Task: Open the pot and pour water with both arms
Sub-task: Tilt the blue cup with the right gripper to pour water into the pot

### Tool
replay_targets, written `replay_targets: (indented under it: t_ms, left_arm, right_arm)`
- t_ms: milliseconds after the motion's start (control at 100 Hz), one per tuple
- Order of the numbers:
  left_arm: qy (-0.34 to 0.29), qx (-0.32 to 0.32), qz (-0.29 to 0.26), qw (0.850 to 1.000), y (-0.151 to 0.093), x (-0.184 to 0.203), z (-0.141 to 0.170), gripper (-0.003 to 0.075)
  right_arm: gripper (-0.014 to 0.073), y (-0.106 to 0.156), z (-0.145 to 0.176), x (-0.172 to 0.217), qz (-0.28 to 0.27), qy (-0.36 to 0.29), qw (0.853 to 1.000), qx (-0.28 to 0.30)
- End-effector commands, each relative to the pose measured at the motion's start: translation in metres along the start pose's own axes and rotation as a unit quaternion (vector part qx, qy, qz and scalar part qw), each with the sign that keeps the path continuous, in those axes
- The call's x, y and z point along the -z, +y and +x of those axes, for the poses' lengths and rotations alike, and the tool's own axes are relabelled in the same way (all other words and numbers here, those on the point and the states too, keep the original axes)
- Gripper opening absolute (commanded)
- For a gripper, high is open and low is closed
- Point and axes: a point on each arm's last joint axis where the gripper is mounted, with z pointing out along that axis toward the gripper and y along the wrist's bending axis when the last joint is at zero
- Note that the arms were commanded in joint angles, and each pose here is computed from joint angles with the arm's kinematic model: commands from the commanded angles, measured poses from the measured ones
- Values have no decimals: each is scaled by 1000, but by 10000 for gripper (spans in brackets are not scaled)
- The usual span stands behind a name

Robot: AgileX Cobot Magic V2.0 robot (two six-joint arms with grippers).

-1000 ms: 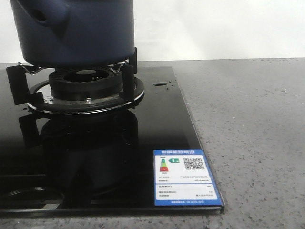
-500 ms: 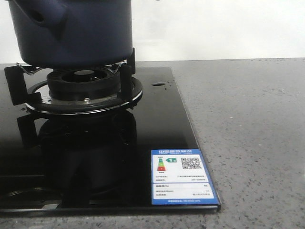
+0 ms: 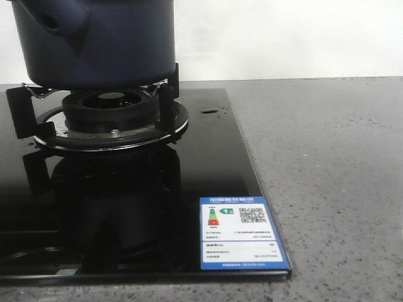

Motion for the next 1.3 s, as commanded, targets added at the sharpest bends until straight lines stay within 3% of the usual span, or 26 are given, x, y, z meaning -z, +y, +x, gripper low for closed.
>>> replay_targets:
  t_ms: [0,480,940,1290]
  left_arm:
    - [-84,0,-10,996,2,10,-29,359]
    - [-76,0,-9,997,2,9,-28,359]
    - [-82,0,-10,997,2,9,-29,359]
    - [-87,0,-11,996,2,10,-30,359]
  right_arm:
    - [332,-34,-5,20,71,-30,996,39]
    - [332,-41,-7,20,117,-25,985,123]
    - [332,-45,-11,18,165,-17,961,222]
    - [332,-49,-12,20,188,-13,946,262]
